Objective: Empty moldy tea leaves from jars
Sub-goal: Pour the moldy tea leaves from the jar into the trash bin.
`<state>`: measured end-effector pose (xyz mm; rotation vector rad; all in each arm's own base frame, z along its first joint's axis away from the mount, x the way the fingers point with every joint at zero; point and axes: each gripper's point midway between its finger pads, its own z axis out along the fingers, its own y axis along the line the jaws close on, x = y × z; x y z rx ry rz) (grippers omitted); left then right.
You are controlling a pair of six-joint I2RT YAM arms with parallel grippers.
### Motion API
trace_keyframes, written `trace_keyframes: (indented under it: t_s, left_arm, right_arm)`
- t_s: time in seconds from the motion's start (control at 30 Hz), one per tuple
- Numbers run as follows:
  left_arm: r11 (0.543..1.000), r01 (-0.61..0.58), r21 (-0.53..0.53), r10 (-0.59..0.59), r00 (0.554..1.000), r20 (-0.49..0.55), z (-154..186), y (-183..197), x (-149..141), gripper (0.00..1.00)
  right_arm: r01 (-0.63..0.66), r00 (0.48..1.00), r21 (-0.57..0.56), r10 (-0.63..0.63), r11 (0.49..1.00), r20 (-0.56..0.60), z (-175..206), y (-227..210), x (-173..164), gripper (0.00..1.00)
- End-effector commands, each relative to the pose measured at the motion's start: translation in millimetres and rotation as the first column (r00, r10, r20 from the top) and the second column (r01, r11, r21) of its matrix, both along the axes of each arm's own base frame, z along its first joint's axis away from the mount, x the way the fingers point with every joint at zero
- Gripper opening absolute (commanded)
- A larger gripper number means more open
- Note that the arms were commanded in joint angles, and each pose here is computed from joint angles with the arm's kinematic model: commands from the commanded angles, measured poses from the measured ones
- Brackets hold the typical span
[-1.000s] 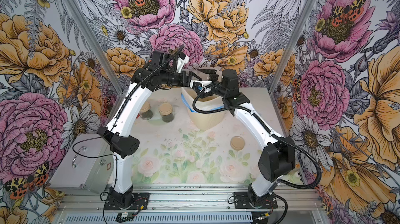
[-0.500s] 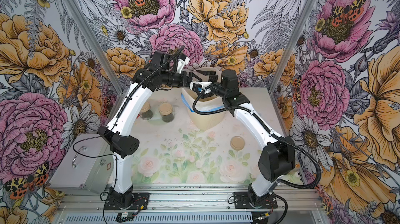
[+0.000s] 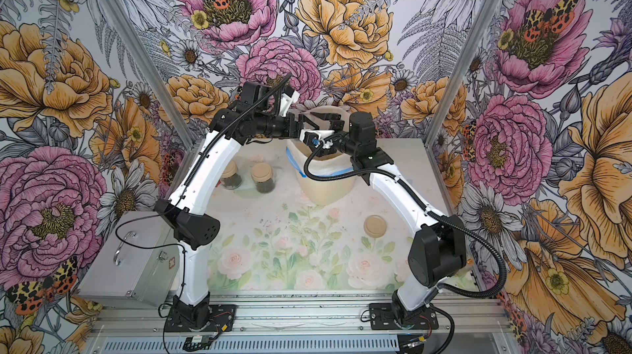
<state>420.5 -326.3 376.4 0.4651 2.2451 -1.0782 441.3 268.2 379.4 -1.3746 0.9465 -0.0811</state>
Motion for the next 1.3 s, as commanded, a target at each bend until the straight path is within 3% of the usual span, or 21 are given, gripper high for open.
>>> trace_keyframes:
  t_s: [0.0, 0.27, 0.93, 1.27]
  left_arm:
    - [0.995, 0.062, -0.082, -0.058, 0.997, 0.043, 28.2, -8.6, -9.3, 0.85]
    - [0.994, 0.051, -0.101, -0.045, 0.997, 0.059, 38.1, -7.8, -7.4, 0.99]
    - [0.991, 0.017, -0.133, -0.004, 0.995, 0.096, 57.2, 0.1, 0.5, 0.99]
    - [0.985, 0.002, -0.173, 0.017, 0.994, 0.109, 59.1, -5.5, 16.9, 0.99]
  right_arm:
    - [0.031, 0.999, 0.054, -0.033, 0.998, 0.035, 21.1, -10.1, 0.1, 0.64]
    - [0.037, 0.999, 0.094, -0.039, 0.995, 0.017, 24.1, -19.0, 1.8, 0.63]
    - [0.027, 0.999, 0.286, -0.016, 0.958, -0.038, 45.3, -31.4, 3.6, 0.63]
    - [0.015, 0.997, 0.423, 0.018, 0.906, -0.074, 61.6, -36.3, 1.3, 0.63]
